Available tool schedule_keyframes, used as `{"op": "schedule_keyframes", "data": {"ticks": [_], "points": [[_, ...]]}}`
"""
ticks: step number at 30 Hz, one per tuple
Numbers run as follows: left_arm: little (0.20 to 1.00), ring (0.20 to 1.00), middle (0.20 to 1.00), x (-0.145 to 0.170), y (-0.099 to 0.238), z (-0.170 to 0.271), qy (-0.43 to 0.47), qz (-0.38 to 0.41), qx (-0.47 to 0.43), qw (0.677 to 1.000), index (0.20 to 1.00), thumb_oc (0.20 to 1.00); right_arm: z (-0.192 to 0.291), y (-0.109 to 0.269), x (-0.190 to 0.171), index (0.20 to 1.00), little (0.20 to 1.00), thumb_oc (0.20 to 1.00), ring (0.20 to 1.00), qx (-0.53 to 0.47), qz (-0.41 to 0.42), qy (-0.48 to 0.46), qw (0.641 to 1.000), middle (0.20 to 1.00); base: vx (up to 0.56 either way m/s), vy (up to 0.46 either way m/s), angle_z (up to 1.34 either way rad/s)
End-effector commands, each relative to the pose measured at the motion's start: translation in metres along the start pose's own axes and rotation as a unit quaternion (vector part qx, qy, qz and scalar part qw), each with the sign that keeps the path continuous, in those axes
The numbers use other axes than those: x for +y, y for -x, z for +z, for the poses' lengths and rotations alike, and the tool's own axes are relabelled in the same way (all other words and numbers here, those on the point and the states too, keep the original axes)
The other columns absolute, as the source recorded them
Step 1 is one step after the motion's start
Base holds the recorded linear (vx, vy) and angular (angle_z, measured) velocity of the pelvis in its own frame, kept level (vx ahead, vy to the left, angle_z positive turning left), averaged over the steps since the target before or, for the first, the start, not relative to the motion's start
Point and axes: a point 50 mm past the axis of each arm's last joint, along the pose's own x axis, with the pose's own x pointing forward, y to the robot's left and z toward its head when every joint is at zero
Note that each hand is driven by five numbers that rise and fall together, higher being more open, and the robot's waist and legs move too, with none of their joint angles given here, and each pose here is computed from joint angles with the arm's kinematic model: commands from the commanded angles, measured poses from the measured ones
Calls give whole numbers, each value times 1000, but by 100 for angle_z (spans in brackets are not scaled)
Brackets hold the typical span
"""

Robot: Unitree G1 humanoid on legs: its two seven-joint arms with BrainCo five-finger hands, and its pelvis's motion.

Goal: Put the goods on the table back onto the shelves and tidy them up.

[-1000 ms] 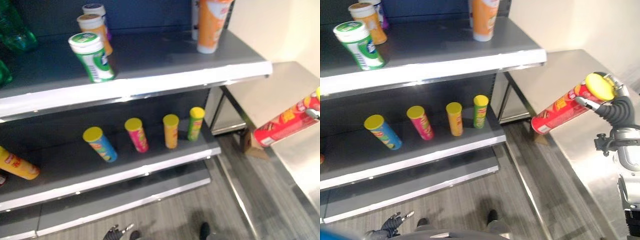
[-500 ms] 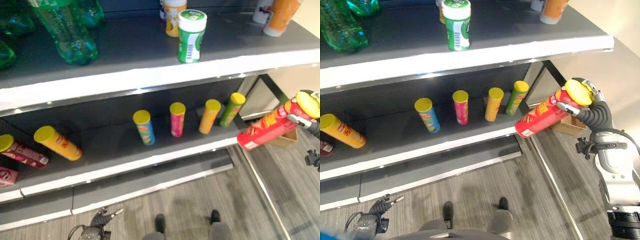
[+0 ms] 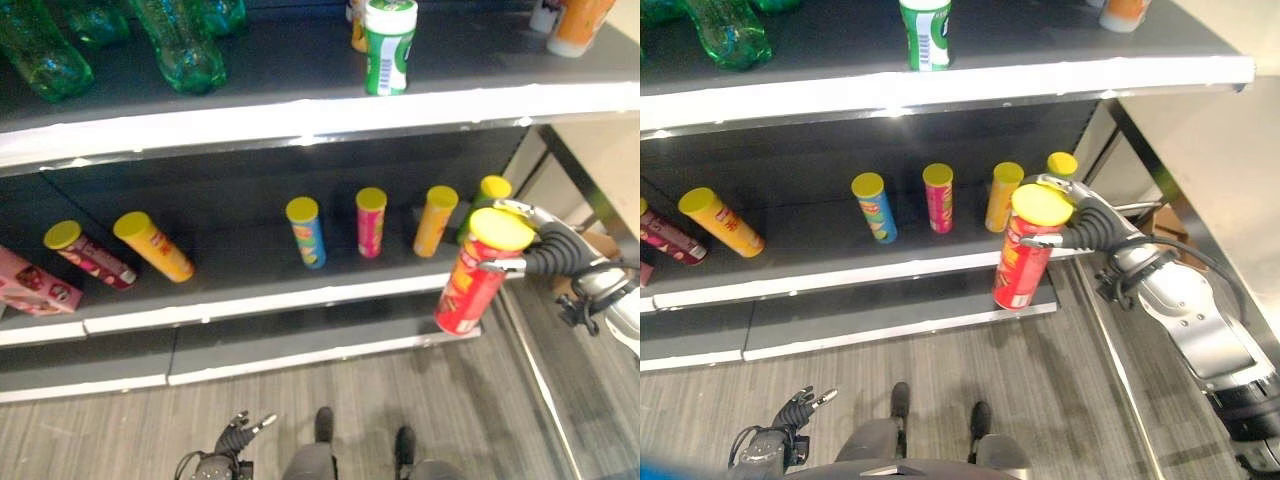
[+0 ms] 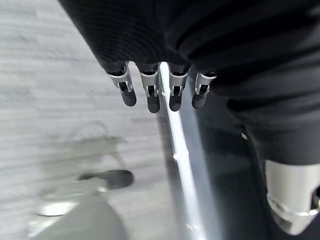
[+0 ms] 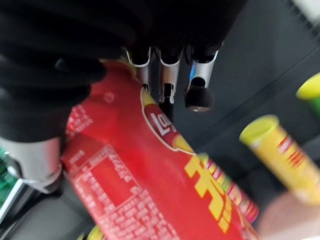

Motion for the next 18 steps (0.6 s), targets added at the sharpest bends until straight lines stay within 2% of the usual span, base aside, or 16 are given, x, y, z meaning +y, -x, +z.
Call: {"op": "schedule_keyframes", "data": {"ticks": [1, 5, 8, 14, 18], "points": [[1000, 1000, 1000, 32, 5, -5, -21, 50, 0, 999, 1000, 1000, 6, -2, -10, 200, 200, 200, 200, -24, -28, 12, 999, 200, 77, 255, 47], [1000, 1000, 1000, 32, 9, -20, -56, 48, 32, 997, 1000, 1000, -10, 14, 6, 200, 200, 200, 200, 16, -45, -40, 998, 200, 265, 462, 48], [1000, 1000, 1000, 39, 7, -11, -86, 53, 22, 995, 1000, 1000, -14, 6, 24, 200, 200, 200, 200, 17, -44, -70, 996, 200, 119, 569, 49], [1000, 1000, 1000, 51, 9, -8, -79, 72, 14, 994, 1000, 1000, -13, -13, 43, 200, 200, 200, 200, 6, -38, -101, 994, 200, 5, 300, -14], [1000, 1000, 1000, 53, 10, -13, -84, 74, 25, 993, 1000, 1000, -14, -16, 51, 200, 200, 200, 200, 5, -33, -109, 994, 200, 18, 121, 1]]}}
